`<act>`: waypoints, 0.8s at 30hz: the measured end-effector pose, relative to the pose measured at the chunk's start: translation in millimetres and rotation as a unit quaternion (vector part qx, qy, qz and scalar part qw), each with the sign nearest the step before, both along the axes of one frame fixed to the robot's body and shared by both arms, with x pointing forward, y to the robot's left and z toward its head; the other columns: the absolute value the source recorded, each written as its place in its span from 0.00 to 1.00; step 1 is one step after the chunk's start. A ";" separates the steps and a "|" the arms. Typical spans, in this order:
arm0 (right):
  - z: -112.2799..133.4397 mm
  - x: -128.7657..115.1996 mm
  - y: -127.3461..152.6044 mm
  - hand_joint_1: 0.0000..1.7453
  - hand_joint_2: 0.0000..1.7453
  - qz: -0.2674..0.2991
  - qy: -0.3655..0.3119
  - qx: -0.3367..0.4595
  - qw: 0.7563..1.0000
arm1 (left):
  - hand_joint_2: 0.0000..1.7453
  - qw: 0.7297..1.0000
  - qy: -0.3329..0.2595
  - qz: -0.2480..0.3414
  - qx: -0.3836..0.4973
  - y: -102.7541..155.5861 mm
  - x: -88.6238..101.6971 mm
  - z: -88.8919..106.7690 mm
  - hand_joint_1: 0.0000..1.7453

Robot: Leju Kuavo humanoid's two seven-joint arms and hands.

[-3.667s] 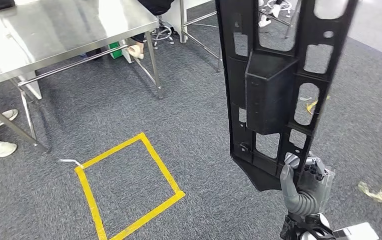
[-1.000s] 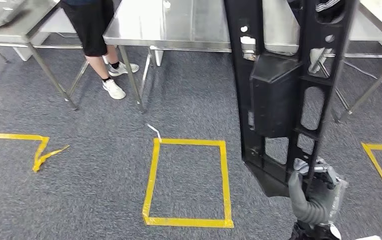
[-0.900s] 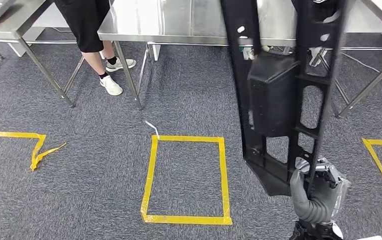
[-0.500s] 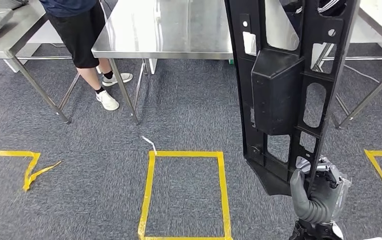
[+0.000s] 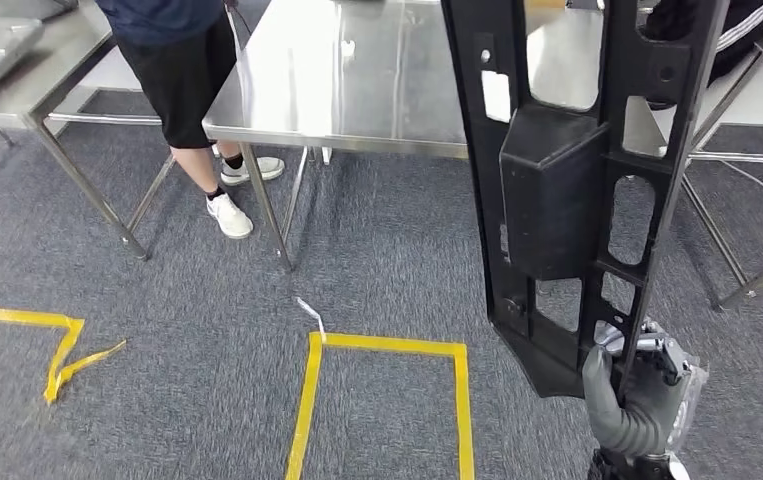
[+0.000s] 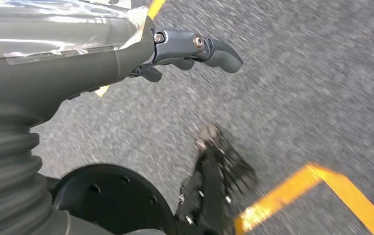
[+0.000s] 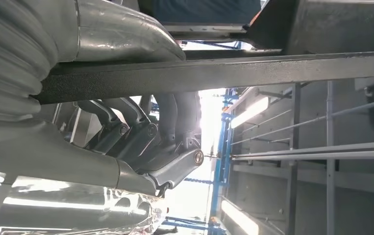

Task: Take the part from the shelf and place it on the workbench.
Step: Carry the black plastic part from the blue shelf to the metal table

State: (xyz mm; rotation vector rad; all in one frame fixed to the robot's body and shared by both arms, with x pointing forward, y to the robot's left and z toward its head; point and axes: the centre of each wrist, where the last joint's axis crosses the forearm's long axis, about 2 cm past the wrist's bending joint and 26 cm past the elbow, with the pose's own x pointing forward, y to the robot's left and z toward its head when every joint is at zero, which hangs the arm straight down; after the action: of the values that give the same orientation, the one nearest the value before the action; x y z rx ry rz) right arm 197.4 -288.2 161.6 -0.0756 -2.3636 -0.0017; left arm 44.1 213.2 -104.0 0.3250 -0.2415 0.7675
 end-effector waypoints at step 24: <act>3.8 14.6 2.7 1.00 1.00 0.000 0.002 -0.006 1.000 | 1.00 1.000 0.000 0.008 0.000 -7.0 4.4 1.8 0.00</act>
State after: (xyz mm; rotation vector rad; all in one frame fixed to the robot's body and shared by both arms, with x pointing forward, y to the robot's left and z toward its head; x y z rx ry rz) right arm 212.0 -285.6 165.4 -0.0808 -2.3588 0.0126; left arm 48.5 206.3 -102.3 0.3276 -0.2389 0.7827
